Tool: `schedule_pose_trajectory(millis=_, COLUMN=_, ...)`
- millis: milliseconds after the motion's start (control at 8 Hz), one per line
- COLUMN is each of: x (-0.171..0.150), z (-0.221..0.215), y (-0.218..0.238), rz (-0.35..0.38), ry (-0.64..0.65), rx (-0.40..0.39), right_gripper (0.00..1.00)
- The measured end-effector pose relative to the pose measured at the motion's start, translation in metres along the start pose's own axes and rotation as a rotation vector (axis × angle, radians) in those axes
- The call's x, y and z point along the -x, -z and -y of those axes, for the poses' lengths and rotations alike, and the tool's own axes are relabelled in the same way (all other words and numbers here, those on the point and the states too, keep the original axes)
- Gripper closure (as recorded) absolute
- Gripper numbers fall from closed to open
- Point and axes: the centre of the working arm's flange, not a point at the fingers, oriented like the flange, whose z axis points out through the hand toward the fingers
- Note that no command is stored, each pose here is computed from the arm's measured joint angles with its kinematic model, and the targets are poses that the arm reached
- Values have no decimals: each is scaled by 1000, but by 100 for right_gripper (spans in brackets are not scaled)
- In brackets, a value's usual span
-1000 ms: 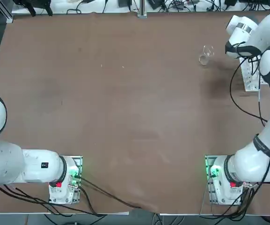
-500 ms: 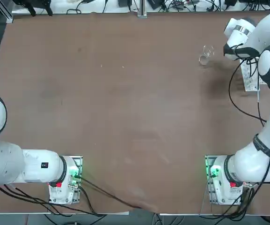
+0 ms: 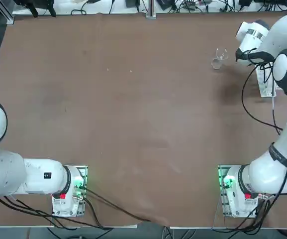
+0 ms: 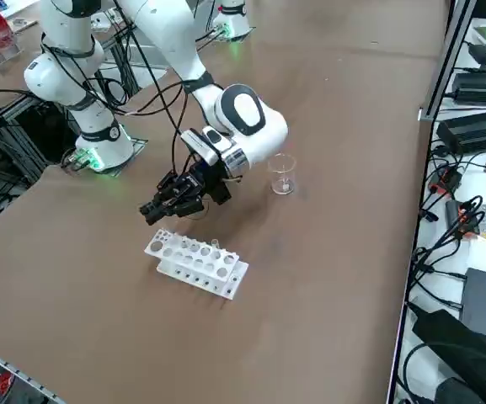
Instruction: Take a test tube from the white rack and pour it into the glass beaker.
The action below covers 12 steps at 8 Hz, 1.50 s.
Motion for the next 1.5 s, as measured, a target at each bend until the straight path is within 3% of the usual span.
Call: schedule_pose_trajectory(millis=1500, x=47, z=-6, y=-7, rz=43, ry=42, rx=-38, right_gripper=80)
